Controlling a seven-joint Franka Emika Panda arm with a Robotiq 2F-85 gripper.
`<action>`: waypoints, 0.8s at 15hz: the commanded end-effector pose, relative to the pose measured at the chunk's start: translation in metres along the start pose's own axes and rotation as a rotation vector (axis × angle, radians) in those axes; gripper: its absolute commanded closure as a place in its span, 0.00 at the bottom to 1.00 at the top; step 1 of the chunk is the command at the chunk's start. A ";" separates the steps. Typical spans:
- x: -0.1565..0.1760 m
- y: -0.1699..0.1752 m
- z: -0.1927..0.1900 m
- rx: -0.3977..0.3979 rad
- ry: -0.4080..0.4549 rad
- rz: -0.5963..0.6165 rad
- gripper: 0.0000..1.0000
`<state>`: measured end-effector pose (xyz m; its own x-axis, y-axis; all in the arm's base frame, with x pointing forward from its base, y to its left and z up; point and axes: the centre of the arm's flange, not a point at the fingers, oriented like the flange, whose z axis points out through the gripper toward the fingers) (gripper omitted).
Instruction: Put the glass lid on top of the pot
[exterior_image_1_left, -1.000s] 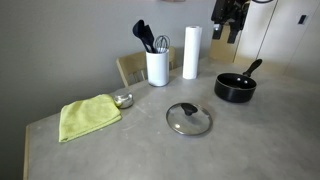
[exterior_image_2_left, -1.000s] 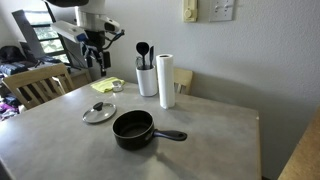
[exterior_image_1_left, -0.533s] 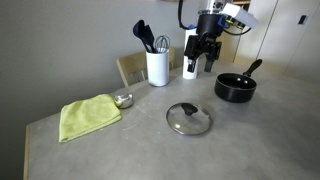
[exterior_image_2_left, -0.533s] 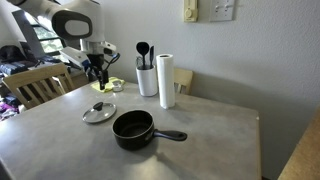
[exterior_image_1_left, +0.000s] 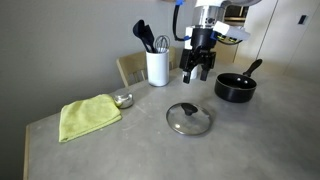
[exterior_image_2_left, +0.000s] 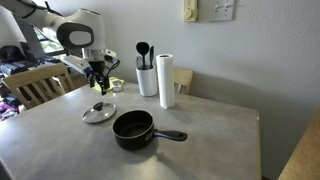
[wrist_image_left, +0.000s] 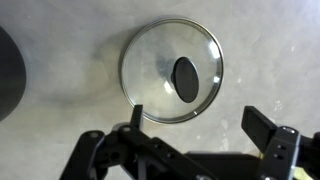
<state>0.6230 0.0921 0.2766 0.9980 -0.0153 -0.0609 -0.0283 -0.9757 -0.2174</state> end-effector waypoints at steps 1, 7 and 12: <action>0.006 -0.014 0.017 -0.116 -0.052 -0.074 0.00; 0.015 -0.047 0.066 -0.169 -0.110 -0.251 0.00; 0.022 -0.041 0.093 -0.158 -0.133 -0.241 0.00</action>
<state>0.6274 0.1563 0.2050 0.9631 0.2279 -0.1432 0.2172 -0.9723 -0.0866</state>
